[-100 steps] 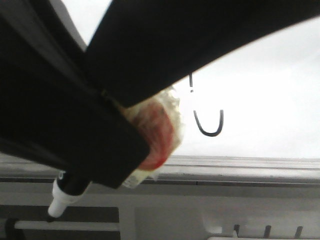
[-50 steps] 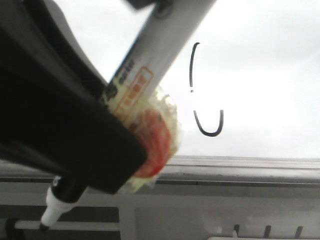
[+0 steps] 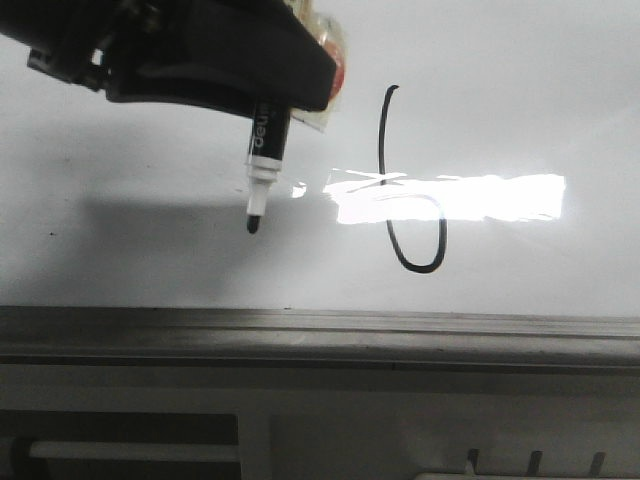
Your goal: Write number 6 on whiteboard
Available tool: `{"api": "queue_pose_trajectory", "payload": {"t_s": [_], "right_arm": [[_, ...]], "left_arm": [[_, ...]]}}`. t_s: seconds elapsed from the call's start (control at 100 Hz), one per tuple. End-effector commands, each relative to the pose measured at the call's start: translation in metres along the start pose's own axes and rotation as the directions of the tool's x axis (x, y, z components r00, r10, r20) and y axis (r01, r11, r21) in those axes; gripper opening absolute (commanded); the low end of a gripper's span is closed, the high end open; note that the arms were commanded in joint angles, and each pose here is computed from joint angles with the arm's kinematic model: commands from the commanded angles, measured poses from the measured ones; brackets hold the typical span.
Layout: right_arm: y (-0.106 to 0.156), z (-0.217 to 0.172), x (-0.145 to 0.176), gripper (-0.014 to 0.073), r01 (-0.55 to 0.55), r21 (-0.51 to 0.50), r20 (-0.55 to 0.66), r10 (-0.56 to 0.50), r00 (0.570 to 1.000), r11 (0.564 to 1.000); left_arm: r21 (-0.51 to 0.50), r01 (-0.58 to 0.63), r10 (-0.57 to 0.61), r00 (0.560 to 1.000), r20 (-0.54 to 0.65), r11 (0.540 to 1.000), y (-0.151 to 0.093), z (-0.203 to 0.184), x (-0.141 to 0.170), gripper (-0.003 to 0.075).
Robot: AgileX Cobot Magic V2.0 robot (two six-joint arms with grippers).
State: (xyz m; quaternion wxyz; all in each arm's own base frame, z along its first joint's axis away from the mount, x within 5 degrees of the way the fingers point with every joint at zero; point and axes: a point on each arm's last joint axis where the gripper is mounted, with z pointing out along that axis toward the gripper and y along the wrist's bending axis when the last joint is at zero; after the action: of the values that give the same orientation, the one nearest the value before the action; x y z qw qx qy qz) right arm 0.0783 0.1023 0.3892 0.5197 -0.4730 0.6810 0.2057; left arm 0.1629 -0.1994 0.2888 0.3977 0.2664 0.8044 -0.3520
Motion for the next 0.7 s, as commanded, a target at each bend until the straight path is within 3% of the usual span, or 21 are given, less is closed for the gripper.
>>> {"api": "queue_pose_trajectory", "payload": {"t_s": [0.0, 0.25, 0.69], "right_arm": [[-0.004, -0.010, -0.013, -0.0061, -0.006, 0.038, 0.082, 0.003, 0.997, 0.999], [-0.001, -0.014, -0.009, -0.0061, -0.003, 0.025, 0.055, 0.002, 0.999, 1.000], [-0.001, -0.014, -0.008, -0.0061, 0.002, 0.026, 0.044, -0.003, 0.999, 1.000]], "left_arm": [[-0.039, 0.089, -0.086, 0.994, 0.063, 0.995, 0.003, 0.005, -0.011, -0.0019], [-0.204, 0.122, -0.096, 0.986, 0.135, 0.971, 0.016, 0.022, -0.009, -0.0019], [-0.286, 0.256, -0.231, 0.966, 0.120, 0.923, 0.027, 0.043, 0.006, -0.0019]]}}
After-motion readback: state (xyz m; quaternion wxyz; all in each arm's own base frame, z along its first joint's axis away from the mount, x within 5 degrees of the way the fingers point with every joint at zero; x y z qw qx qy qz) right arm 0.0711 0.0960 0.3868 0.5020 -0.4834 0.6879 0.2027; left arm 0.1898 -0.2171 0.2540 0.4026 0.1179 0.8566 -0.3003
